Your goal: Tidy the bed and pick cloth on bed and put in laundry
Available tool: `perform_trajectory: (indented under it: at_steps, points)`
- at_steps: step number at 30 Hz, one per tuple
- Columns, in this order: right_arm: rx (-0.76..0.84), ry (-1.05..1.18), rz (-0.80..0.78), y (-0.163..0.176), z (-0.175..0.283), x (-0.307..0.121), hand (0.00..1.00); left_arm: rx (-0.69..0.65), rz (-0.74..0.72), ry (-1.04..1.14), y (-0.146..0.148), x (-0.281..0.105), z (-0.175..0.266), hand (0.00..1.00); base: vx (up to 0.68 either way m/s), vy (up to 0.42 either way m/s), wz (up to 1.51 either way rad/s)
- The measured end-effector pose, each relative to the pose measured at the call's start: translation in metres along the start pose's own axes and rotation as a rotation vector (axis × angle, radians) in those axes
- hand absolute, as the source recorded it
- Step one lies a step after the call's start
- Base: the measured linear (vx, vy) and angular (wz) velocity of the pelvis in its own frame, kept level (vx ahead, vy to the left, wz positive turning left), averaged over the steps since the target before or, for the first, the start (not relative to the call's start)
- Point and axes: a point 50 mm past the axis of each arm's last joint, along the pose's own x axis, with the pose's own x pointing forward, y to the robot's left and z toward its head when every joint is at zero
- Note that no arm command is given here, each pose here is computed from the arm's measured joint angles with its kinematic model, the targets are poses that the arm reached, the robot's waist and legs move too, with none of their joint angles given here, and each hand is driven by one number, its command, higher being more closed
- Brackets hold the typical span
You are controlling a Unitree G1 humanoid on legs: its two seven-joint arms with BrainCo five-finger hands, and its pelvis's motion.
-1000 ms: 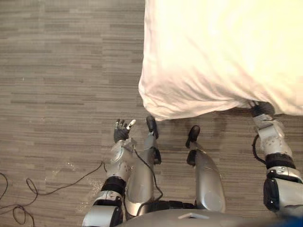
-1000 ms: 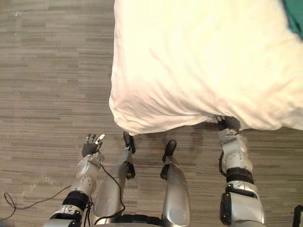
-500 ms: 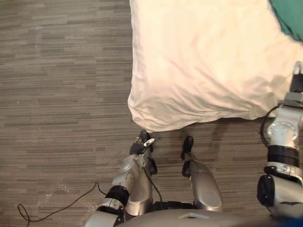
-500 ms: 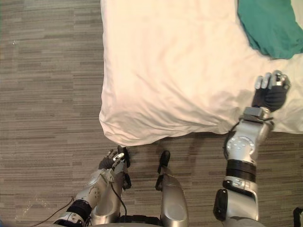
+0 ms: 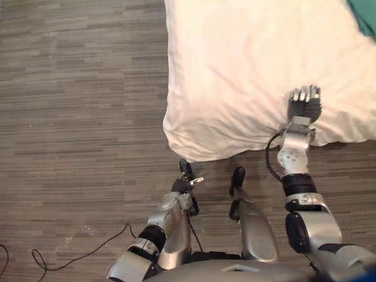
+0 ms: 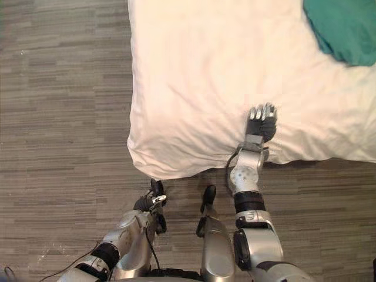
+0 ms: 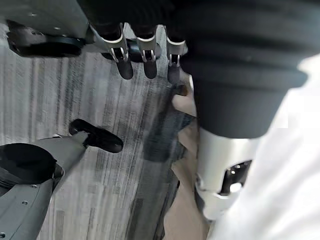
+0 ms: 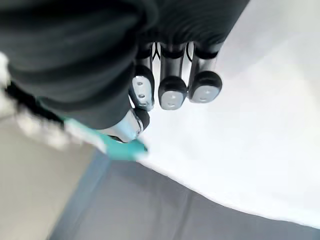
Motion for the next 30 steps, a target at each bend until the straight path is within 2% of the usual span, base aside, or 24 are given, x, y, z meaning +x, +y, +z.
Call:
perform_trajectory:
  at_steps: [3, 11, 14, 18, 26, 30]
  points:
    - [-0.012, -0.009, 0.028, 0.004, -0.005, 0.001, 1.0, -0.017, -0.022, -0.032, -0.009, 0.005, 0.013, 0.0, -0.01, 0.041, -0.08]
    - [0.002, -0.114, 0.244, 0.051, 0.006, 0.009, 1.0, -0.105, -0.029, -0.089, -0.041, 0.01, 0.028, 0.0, -0.06, 0.01, -0.11]
    - [-0.003, -0.12, 0.315, 0.067, 0.008, 0.009, 1.0, -0.186, 0.006, -0.108, -0.039, 0.01, 0.031, 0.0, -0.05, -0.021, -0.08]
    - [-0.018, -0.127, 0.366, 0.078, 0.011, 0.006, 1.0, -0.229, 0.038, -0.13, -0.036, 0.01, 0.035, 0.0, -0.01, -0.008, -0.01]
    - [-0.106, -0.161, 0.381, 0.075, 0.017, -0.009, 1.0, -0.279, 0.039, -0.181, -0.036, 0.009, 0.046, 0.0, 0.02, 0.0, -0.02]
    - [-0.149, -0.164, 0.328, 0.056, 0.019, -0.024, 1.0, -0.304, 0.079, -0.208, -0.027, 0.008, 0.05, 0.0, 0.05, 0.001, -0.06]
